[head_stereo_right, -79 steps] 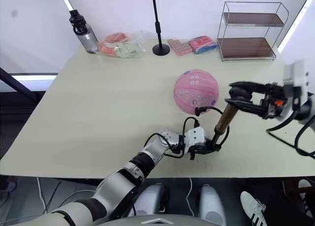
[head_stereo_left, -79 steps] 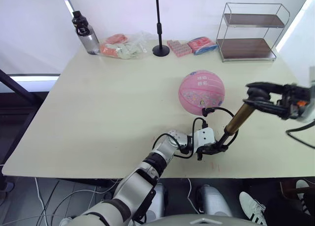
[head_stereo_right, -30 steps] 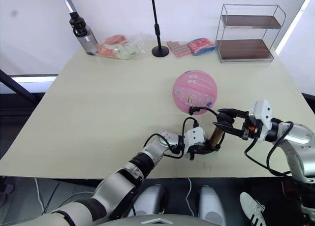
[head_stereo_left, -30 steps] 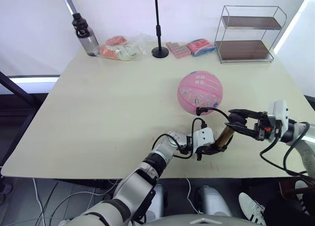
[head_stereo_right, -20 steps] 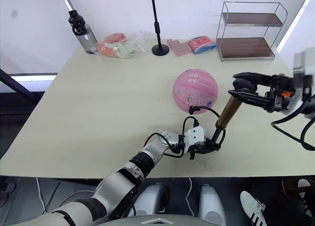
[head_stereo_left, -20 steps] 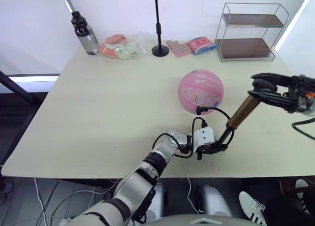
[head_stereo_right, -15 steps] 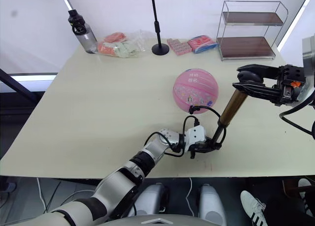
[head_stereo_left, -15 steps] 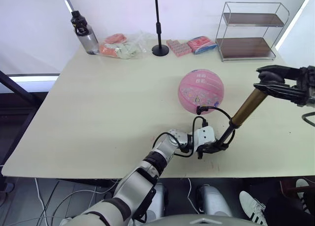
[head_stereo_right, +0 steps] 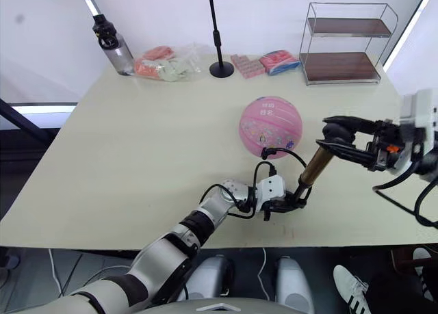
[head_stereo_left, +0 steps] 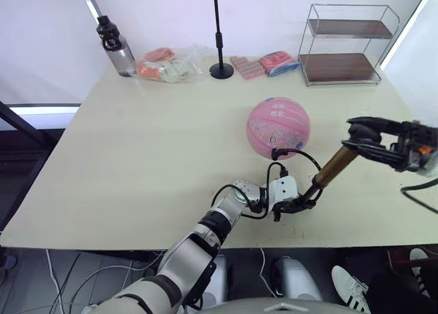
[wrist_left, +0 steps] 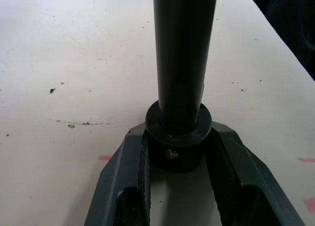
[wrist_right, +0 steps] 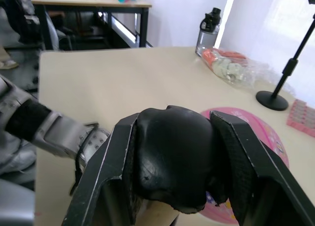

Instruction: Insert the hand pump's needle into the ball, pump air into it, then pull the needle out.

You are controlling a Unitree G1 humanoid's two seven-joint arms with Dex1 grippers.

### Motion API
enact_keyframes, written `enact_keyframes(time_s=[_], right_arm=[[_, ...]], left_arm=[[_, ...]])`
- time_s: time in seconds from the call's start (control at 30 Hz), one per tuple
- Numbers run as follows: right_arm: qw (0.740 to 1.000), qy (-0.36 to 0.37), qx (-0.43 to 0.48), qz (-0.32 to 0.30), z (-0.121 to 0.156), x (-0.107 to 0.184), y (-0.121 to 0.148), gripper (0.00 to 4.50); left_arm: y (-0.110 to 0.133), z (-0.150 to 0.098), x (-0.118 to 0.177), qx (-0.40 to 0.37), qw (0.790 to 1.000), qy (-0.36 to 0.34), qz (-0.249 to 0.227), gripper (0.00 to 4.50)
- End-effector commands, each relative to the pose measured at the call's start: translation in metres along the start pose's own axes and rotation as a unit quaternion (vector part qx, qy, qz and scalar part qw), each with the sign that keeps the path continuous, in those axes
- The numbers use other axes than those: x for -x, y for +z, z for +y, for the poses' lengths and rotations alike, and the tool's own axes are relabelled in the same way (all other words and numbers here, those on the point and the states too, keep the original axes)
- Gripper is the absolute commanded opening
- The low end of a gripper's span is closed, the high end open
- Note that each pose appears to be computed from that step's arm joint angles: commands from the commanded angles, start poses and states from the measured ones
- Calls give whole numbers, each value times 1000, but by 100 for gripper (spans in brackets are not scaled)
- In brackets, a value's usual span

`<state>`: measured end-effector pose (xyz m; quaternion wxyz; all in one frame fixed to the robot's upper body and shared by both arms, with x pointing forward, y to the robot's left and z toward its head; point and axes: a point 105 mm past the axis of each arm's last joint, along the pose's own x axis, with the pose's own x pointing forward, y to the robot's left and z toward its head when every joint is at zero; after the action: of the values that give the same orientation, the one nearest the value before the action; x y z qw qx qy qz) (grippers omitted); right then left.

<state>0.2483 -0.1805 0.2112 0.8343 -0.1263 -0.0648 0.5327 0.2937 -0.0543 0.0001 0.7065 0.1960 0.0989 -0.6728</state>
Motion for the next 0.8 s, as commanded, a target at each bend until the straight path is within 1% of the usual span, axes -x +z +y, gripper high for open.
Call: enact_keyframes(time_s=[0.03, 0.1, 0.13, 0.23, 0.3, 0.37, 0.5, 0.6, 0.73, 0.8], right_arm=[[998, 13, -17, 57, 21, -6, -54, 165], [997, 10, -19, 70, 27, -6, -73, 165], [996, 20, -15, 83, 33, -6, -81, 165], [995, 33, -9, 92, 44, -10, -98, 165], [995, 41, -3, 96, 49, -11, -104, 165], [995, 38, -4, 88, 49, -14, -102, 165], [999, 25, 11, 29, 37, -17, -72, 165], [999, 29, 25, 23, 29, -12, -56, 165], [998, 12, 35, -41, 2, -7, 8, 165], [998, 5, 31, -59, -4, -6, 25, 165]], left_arm=[[-31, -16, 3, 32, 998, -24, 49, 110], [-31, -17, 2, 32, 998, -25, 49, 110], [-31, -17, 2, 31, 998, -26, 49, 110], [-30, -17, 2, 30, 998, -27, 49, 110], [-30, -18, 2, 30, 998, -28, 49, 110], [-31, -18, 2, 29, 998, -28, 49, 110], [-32, -19, 3, 31, 998, -27, 49, 110], [-32, -19, 3, 31, 998, -26, 49, 110], [-34, -20, 3, 25, 998, -24, 52, 110], [-36, -22, 3, 18, 998, -27, 55, 109]])
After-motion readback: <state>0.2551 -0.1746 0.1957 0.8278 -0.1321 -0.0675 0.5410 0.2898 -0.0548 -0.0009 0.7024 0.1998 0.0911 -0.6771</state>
